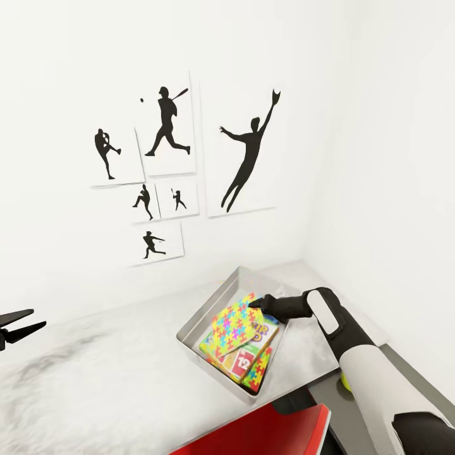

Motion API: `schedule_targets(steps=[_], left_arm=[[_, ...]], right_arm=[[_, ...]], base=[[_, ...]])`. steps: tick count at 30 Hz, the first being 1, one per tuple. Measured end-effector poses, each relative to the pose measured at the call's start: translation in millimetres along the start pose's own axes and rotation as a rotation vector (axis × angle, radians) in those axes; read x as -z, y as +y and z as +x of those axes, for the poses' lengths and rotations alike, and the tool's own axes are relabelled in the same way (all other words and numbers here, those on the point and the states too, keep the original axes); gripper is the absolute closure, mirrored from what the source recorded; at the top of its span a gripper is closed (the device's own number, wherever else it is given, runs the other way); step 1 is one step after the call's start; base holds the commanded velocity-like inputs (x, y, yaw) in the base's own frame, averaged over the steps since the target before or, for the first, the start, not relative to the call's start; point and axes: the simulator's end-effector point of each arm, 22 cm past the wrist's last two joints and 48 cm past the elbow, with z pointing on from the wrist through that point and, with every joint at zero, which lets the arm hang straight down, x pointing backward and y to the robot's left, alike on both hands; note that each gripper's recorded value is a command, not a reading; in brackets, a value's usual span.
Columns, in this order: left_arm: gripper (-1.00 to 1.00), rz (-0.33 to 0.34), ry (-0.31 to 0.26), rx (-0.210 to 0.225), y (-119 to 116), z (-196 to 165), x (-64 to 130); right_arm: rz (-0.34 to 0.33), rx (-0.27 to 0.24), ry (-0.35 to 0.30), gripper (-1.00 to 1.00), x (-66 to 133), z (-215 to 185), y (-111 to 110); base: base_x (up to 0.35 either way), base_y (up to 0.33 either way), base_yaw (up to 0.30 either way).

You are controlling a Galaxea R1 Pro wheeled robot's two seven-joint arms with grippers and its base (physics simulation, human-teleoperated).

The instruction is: Put all the toys in the child's room - the three board games (two on the bed and one on the table), the two jigsaw puzzles on the table, and the tennis ball on the table - inside the toy box on the table in the child's room.

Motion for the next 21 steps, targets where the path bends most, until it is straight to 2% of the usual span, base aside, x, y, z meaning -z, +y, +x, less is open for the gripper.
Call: schedule_targets(steps=[21], left_arm=[[-1.0,0.0,0.001,0.0,0.1,0.2,-0.1]], right_arm=[[0.025,0.013,0.003,-1.0,0.3,0.3,-5.9]], base=[[0.0,0.0,0.0]])
